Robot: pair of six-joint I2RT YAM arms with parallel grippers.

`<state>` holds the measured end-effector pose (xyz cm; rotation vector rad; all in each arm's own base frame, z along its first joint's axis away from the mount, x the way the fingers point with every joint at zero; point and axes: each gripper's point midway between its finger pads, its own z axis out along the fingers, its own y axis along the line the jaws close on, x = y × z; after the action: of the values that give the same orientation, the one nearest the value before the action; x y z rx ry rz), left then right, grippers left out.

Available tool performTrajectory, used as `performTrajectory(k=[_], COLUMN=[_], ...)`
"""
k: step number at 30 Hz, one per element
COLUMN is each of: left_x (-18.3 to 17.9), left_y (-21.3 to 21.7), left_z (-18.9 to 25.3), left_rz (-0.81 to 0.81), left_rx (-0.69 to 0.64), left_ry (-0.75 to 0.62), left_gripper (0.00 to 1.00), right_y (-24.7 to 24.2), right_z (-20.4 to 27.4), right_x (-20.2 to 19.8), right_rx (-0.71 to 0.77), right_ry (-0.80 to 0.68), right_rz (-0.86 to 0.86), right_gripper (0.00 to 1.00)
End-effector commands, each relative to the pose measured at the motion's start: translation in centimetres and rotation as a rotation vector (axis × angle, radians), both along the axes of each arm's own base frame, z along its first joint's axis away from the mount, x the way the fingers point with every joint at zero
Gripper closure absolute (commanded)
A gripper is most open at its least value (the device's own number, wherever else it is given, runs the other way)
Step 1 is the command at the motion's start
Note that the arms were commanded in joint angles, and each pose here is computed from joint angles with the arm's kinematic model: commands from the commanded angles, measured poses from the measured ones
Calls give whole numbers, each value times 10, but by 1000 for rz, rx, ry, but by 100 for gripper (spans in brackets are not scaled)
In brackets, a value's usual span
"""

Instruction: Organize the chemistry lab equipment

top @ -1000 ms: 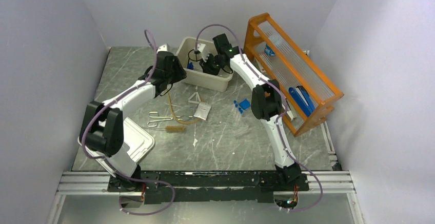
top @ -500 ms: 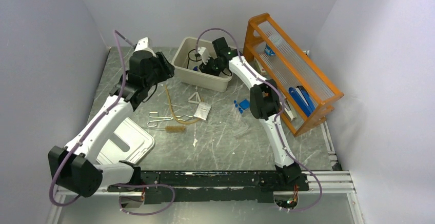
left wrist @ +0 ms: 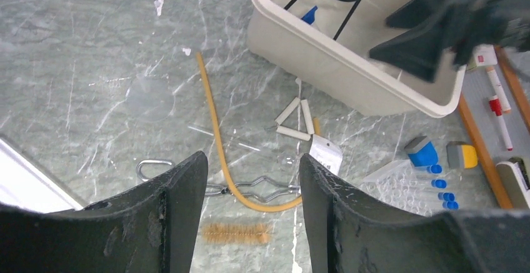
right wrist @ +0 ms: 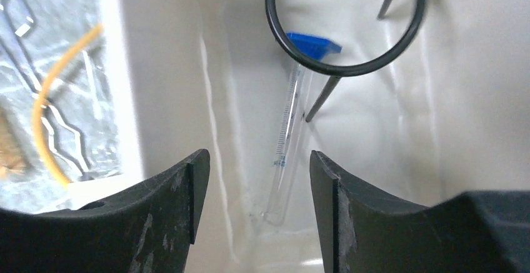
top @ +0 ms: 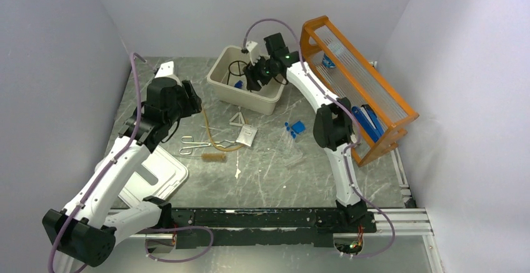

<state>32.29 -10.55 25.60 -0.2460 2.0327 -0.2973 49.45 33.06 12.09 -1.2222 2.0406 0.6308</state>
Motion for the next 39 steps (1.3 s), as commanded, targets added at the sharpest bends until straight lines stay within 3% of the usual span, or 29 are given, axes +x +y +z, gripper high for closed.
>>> performTrajectory(k=[1, 6, 12, 20, 22, 31, 39], left_x=[-10, -16, -24, -30, -31, -29, -32], left_y=[6, 4, -4, -12, -11, -6, -4], left_z=[-10, -13, -36, -59, -63, -72, -98], left_rz=[-5, -24, -60, -97, -92, -73, -54], left_rx=[27, 15, -14, -34, -30, -2, -1], left_ry=[27, 28, 88, 146, 154, 159, 209], left_gripper=[40, 38, 32, 30, 30, 32, 34], right_y=[-3, -4, 15, 9, 10, 12, 15], right_z=[69, 78, 64, 24, 19, 13, 19], right_x=[0, -23, -72, -55, -52, -79, -110], right_rx=[85, 68, 45, -66, -83, -95, -55], right_ry=[-83, -62, -43, -18, -8, 52, 97], right_rz=[-83, -79, 43, -28, -27, 13, 3], right_gripper=[36, 34, 32, 32, 36, 70, 81])
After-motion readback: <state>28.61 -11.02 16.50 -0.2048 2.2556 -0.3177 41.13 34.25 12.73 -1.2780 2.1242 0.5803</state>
